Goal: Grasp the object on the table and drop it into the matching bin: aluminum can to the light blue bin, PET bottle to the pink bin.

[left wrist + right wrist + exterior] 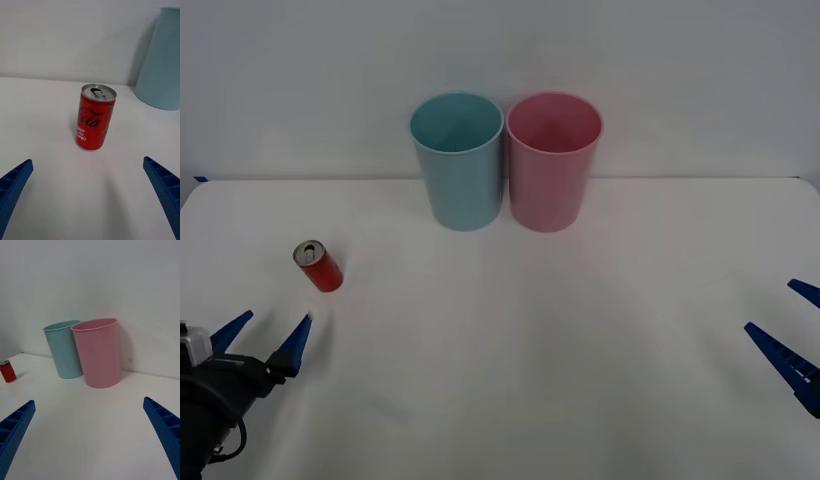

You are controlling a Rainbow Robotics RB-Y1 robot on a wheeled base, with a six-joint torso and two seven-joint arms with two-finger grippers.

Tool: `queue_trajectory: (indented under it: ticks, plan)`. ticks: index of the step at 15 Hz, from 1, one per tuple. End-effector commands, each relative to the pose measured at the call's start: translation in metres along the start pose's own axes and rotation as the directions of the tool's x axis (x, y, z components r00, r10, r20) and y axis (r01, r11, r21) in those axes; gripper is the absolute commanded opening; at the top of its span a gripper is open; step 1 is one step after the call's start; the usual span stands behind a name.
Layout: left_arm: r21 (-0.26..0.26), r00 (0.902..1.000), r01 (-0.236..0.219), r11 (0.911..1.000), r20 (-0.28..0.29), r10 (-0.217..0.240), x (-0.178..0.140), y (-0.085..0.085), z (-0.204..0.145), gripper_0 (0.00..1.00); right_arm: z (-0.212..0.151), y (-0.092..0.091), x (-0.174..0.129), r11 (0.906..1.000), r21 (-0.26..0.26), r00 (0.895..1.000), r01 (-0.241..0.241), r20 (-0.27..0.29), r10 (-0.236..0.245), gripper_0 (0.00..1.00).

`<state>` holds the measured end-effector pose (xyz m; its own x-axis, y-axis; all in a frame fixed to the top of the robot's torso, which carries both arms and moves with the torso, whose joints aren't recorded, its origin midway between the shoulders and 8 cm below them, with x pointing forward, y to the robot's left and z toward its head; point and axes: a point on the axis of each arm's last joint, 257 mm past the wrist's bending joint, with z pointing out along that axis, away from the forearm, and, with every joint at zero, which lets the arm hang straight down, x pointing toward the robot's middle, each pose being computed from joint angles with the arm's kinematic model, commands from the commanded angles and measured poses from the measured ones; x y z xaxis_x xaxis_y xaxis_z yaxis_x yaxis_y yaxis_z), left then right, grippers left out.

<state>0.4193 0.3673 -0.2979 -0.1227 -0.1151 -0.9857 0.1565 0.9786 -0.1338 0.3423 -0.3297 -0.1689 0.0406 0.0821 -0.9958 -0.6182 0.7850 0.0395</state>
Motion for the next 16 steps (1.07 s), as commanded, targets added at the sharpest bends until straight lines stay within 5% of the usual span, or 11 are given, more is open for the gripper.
queue_trajectory:
  ticks: [1, 16]
  plan:
    - [0.002, 1.0000, 0.004, 1.0000, -0.003, -0.004, 0.002, 0.001, 0.018, 1.00, 0.000, 0.000, 0.000, 1.0000, 0.000, 1.000, 0.000, 0.000, 0.000, 1.00]
    - [-0.003, 0.9998, 0.000, 1.0000, -0.020, 0.000, -0.004, -0.011, 0.112, 1.00, 0.000, 0.000, 0.000, 1.0000, 0.000, 1.000, 0.000, 0.000, 0.000, 1.00]
